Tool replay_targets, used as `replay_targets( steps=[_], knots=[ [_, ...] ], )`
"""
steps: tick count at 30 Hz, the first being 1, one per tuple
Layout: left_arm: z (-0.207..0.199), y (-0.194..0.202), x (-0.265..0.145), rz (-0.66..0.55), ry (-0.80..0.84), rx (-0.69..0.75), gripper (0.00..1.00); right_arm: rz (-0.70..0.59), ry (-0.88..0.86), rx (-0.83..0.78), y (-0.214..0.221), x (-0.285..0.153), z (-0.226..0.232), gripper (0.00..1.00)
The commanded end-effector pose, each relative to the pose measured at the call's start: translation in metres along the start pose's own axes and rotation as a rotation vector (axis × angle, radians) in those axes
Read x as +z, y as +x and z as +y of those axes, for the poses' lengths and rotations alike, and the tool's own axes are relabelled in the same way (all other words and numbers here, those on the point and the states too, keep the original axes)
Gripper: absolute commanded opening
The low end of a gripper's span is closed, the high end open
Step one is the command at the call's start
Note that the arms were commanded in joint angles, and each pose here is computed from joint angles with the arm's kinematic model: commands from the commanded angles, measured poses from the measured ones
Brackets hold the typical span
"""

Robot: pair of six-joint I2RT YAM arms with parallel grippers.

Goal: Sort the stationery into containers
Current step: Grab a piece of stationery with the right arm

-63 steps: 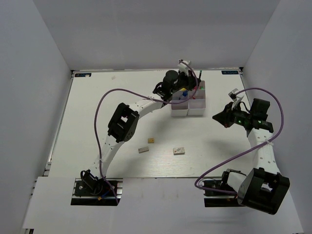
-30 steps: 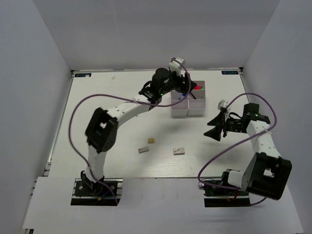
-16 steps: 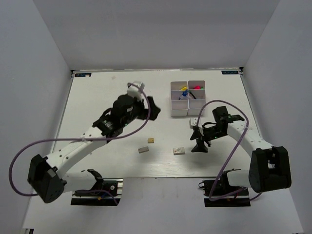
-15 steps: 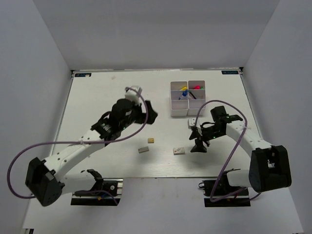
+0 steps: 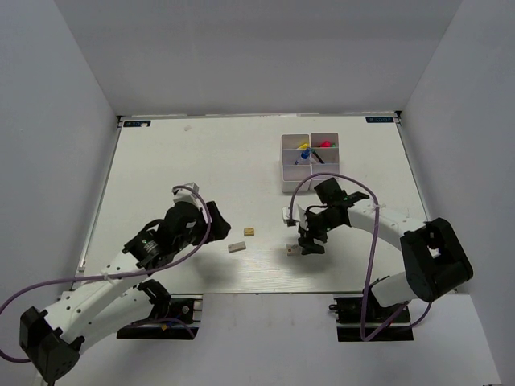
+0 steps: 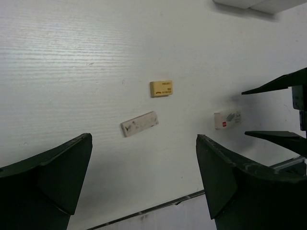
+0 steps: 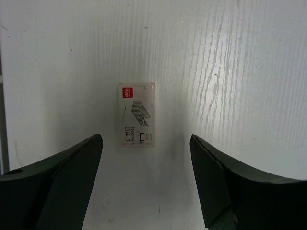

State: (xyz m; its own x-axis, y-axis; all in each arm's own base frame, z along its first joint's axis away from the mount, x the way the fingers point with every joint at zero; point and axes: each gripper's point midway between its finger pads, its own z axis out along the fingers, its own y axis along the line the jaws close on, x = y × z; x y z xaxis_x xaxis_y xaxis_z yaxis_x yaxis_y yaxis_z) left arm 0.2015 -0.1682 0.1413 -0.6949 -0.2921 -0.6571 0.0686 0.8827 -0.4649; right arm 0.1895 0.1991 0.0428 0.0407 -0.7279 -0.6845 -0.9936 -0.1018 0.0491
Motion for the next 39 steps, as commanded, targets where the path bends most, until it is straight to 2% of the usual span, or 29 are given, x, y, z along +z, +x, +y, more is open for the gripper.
replay_targets(
  steps=[1, 4, 9, 16, 19, 24, 29, 35, 39],
  knots=[
    [0.017, 0.018, 0.006, 0.066, -0.080, -0.021, 0.99, 0.040, 0.070, -0.056, -0.008, 0.005, -0.019, 0.79],
    [0.023, 0.032, 0.013, 0.124, -0.106, 0.000, 0.99, 0.078, 0.098, -0.057, -0.003, 0.011, -0.024, 0.79],
    [0.026, 0.037, 0.016, 0.150, -0.115, 0.033, 0.99, 0.106, 0.091, -0.082, -0.002, 0.024, -0.017, 0.79],
    [0.029, 0.040, 0.016, 0.156, -0.121, 0.035, 0.99, 0.144, 0.063, -0.086, 0.009, 0.032, -0.004, 0.72],
    [0.027, 0.038, 0.017, 0.150, -0.115, 0.033, 0.99, 0.160, 0.051, -0.092, 0.015, 0.034, 0.004, 0.67],
    [0.027, 0.038, 0.019, 0.149, -0.113, 0.042, 0.99, 0.172, 0.040, -0.076, 0.021, 0.033, 0.011, 0.46],
    [0.021, 0.042, 0.023, 0.177, -0.074, 0.089, 0.99, 0.160, 0.058, -0.054, 0.009, 0.024, 0.004, 0.24],
    [0.018, 0.071, 0.035, 0.300, -0.035, 0.152, 0.99, 0.129, 0.169, 0.000, -0.014, -0.012, -0.023, 0.19],
    [0.006, 0.071, 0.046, 0.300, 0.025, 0.179, 0.99, 0.111, 0.307, -0.018, -0.031, -0.046, -0.051, 0.17]
  ],
)
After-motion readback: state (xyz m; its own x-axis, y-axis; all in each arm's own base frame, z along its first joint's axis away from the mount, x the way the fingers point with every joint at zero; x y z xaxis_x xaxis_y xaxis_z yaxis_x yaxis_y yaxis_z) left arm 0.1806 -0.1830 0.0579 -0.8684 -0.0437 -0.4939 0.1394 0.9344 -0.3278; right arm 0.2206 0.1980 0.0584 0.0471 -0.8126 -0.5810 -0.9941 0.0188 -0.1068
